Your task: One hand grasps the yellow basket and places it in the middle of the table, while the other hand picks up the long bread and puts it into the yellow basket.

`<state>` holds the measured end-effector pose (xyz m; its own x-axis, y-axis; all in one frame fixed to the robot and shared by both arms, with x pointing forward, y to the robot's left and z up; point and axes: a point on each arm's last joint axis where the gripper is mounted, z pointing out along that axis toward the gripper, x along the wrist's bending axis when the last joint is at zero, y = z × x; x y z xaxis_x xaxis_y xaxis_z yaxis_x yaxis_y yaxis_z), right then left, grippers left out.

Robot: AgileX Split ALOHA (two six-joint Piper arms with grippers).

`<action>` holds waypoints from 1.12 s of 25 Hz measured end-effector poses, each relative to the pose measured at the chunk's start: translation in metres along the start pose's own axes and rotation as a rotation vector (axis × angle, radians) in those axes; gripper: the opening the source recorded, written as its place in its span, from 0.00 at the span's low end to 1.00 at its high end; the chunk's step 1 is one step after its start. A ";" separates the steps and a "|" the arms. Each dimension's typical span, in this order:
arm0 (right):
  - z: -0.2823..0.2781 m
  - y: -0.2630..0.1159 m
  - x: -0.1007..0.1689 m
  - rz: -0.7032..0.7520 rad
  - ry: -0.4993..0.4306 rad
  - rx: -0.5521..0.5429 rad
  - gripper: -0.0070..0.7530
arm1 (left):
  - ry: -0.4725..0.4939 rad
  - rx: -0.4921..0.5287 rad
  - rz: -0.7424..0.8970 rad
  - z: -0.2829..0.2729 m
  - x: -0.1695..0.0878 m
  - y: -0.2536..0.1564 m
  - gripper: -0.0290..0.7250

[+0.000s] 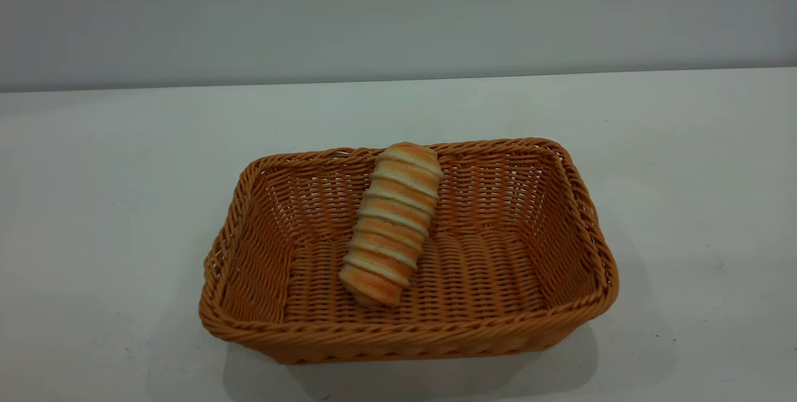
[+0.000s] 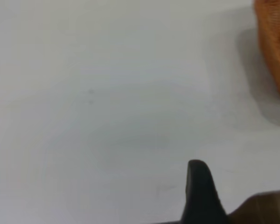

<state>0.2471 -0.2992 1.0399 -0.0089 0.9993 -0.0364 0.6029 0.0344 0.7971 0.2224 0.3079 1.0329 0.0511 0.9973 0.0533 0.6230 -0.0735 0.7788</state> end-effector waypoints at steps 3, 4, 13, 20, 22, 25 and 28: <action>0.000 0.000 0.000 -0.013 0.018 -0.001 0.78 | 0.029 0.003 -0.023 0.000 -0.001 0.000 0.73; 0.000 0.000 0.000 -0.014 0.018 -0.001 0.78 | 0.033 0.003 -0.027 0.000 -0.001 0.000 0.73; 0.000 0.000 0.001 -0.023 0.039 -0.002 0.78 | 0.038 0.004 -0.030 0.000 -0.001 0.000 0.73; 0.000 0.000 0.001 -0.035 0.055 -0.002 0.78 | 0.037 0.004 -0.031 0.000 -0.001 0.000 0.73; 0.000 0.000 0.001 -0.035 0.055 -0.002 0.78 | 0.037 0.004 -0.031 0.000 -0.001 0.000 0.73; 0.000 0.000 0.001 -0.037 0.051 -0.002 0.78 | 0.037 0.004 -0.030 0.000 -0.001 0.000 0.73; 0.000 0.000 0.001 -0.037 0.051 -0.002 0.78 | 0.037 0.004 -0.030 0.000 -0.001 0.000 0.73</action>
<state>0.2471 -0.2986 1.0399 -0.0717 0.9968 -0.0355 0.5996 0.0715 0.7971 0.2220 0.3070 1.0328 0.0041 0.9986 0.0532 0.6266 -0.0440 0.7781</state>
